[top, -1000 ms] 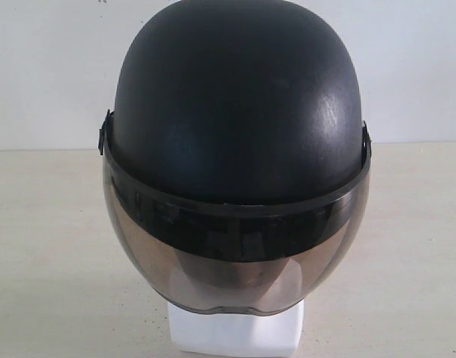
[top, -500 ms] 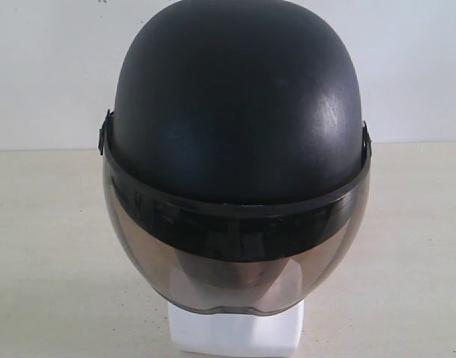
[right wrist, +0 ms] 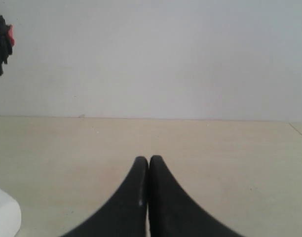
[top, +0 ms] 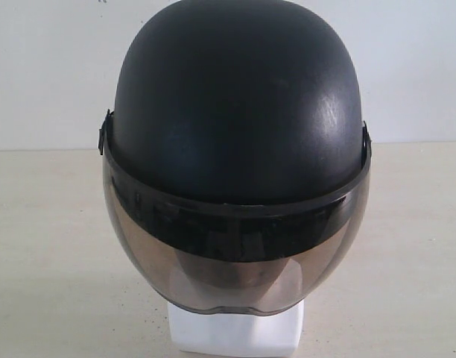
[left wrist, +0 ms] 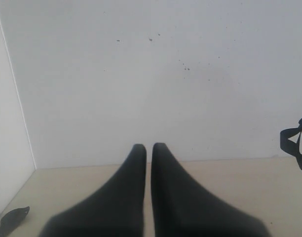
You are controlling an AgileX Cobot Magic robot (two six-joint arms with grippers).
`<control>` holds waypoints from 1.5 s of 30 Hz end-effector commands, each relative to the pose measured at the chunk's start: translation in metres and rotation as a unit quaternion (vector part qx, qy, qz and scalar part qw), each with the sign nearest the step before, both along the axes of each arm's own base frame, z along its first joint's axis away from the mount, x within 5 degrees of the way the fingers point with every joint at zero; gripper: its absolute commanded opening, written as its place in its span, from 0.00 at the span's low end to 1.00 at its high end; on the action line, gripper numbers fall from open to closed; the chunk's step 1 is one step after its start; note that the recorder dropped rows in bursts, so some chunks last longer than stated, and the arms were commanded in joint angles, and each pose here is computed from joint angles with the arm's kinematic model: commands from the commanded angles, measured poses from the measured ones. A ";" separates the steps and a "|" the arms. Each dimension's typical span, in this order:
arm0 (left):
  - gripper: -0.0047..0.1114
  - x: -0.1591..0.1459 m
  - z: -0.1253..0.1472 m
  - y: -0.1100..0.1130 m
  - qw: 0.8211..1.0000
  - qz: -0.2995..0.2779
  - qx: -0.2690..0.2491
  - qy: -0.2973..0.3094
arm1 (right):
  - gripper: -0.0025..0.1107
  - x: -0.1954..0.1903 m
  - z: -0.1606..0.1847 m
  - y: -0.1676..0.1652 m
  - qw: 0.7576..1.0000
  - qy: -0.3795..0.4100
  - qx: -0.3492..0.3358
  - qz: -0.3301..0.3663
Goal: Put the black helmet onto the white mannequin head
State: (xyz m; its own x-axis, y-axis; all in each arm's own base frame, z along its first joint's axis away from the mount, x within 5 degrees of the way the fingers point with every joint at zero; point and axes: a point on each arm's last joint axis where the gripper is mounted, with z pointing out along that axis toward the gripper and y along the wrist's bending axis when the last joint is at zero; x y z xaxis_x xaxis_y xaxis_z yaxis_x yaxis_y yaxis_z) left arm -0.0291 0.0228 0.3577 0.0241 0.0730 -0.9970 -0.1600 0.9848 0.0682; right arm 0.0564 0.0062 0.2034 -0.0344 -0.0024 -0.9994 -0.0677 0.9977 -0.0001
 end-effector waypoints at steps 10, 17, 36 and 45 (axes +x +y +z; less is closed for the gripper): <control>0.08 0.000 0.000 0.000 1.000 0.002 0.003 -0.004 | 0.02 -0.002 -0.017 -0.006 0.996 0.085 -0.014 -0.032; 0.08 0.000 0.000 0.000 1.000 0.002 0.003 -0.004 | 0.02 -0.002 -0.020 -0.006 0.994 0.101 -0.015 -0.032; 0.08 0.000 0.000 0.000 1.000 0.002 0.003 -0.004 | 0.02 -0.003 -0.020 -0.006 0.994 0.103 -0.014 -0.031; 0.08 0.002 -0.001 -0.005 0.999 -0.012 -0.038 -0.015 | 0.02 -0.003 -0.020 -0.006 0.994 0.102 -0.013 -0.031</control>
State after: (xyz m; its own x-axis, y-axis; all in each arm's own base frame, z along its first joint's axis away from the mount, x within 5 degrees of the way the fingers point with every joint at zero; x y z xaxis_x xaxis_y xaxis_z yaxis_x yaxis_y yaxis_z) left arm -0.0290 0.0220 0.3575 0.0250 0.0561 -0.9981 -0.1529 0.9869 0.0517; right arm 0.0540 0.0006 0.1826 -0.2472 -0.0128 -0.9689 -0.0099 0.9999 -0.0107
